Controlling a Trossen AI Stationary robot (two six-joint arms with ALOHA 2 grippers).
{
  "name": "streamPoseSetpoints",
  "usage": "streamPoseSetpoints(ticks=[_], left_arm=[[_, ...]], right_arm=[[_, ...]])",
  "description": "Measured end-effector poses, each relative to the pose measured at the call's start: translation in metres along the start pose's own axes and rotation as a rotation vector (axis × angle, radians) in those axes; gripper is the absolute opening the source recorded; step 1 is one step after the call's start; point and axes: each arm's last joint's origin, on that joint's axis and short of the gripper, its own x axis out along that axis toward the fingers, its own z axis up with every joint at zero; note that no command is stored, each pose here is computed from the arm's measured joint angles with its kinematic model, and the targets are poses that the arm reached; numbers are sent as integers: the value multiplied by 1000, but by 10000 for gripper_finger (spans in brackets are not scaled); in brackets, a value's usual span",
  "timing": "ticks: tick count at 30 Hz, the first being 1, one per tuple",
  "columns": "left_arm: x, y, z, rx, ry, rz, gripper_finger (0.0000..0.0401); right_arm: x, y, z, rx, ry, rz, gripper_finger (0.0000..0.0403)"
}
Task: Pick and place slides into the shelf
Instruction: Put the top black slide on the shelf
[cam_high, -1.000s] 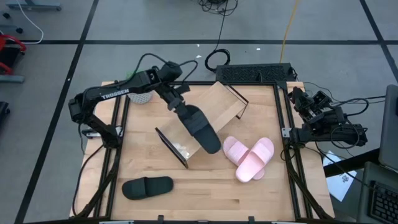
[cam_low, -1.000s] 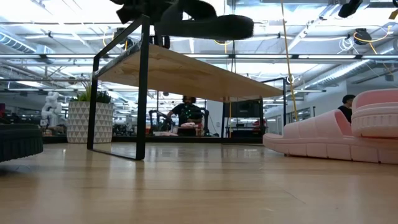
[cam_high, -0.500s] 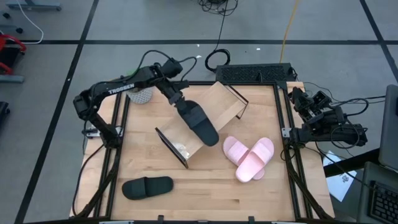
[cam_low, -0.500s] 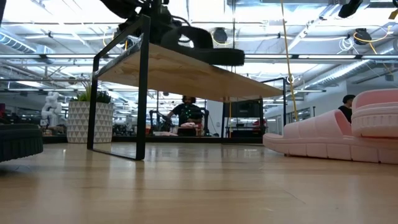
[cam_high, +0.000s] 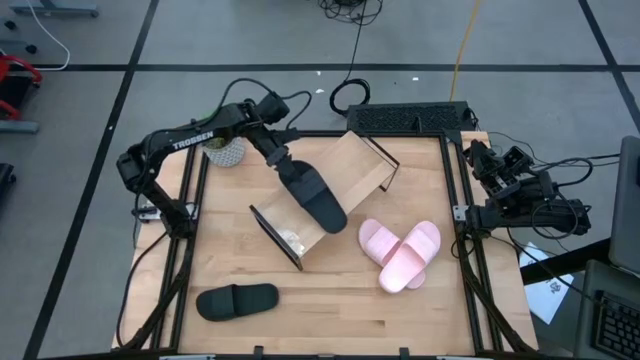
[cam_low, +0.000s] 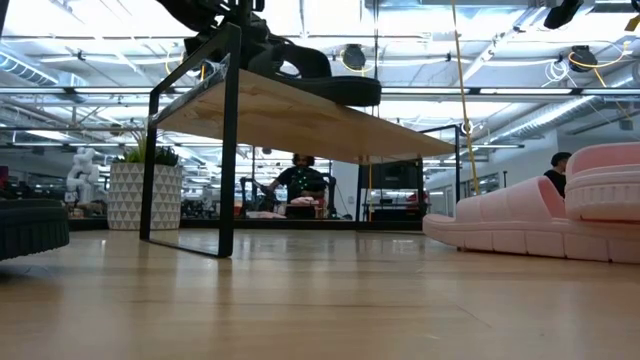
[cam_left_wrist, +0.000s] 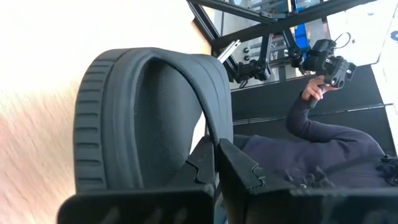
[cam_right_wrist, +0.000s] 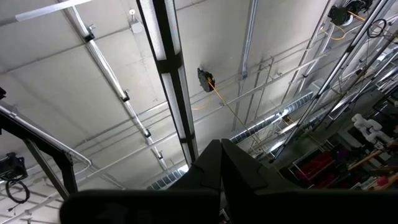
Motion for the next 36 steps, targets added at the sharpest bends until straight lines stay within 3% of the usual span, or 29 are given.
streamPoseSetpoints(ticks=[17,36], left_arm=[[7,-5,0,-69,24,-40,0],[16,-5,-1,-50,8,100,0]], right_arm=[[0,0,0,-8,0,0,0],[0,0,0,-7,0,0,0]])
